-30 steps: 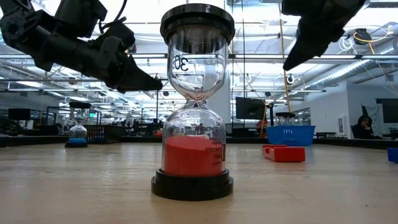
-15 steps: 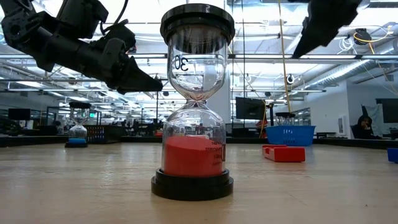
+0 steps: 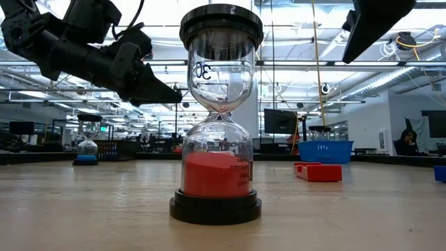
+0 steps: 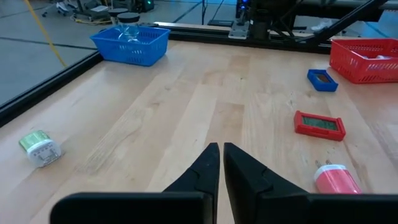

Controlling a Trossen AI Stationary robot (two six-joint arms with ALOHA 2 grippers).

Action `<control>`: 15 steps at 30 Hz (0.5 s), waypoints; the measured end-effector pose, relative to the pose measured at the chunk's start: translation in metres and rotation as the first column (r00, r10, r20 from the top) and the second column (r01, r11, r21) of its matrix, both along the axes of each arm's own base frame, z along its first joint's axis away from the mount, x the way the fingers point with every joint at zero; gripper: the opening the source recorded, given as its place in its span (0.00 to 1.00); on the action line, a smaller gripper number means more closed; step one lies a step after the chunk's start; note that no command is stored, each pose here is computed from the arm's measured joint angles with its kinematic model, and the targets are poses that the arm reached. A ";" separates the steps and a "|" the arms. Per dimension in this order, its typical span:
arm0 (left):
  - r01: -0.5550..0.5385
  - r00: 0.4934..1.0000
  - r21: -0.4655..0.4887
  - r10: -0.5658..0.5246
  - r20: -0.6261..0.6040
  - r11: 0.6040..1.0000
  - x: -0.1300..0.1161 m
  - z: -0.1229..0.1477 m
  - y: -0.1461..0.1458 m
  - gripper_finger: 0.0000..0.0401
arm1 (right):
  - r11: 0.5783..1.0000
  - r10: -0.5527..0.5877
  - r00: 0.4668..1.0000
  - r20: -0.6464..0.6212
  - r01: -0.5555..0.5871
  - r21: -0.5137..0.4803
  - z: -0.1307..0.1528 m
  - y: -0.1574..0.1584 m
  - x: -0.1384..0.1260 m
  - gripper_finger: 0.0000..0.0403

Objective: Pick & Place Office items
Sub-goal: Put the pink charger adapter into the red basket

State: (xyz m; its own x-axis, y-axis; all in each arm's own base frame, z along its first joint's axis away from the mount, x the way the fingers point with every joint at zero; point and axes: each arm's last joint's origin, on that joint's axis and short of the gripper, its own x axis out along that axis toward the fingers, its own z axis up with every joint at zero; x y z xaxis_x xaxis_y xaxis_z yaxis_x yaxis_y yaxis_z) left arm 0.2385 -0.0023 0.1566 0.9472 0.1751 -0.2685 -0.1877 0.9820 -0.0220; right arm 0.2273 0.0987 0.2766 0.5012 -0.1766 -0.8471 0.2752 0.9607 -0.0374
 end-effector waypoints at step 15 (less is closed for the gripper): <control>0.032 0.999 0.018 -0.032 -0.020 0.999 -0.001 -0.002 -0.006 0.08 | 0.999 0.024 0.996 0.081 -0.021 -0.039 -0.028 0.011 -0.005 0.05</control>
State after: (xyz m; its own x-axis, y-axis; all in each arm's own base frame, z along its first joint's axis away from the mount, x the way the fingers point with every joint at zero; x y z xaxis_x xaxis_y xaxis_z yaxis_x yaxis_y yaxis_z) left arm 0.2379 -0.0087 0.1550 0.9469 0.1497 -0.2846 -0.1564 0.9877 -0.0007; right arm 0.2224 0.1101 0.2481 0.5721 -0.1959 -0.7964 0.2574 0.9649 -0.0525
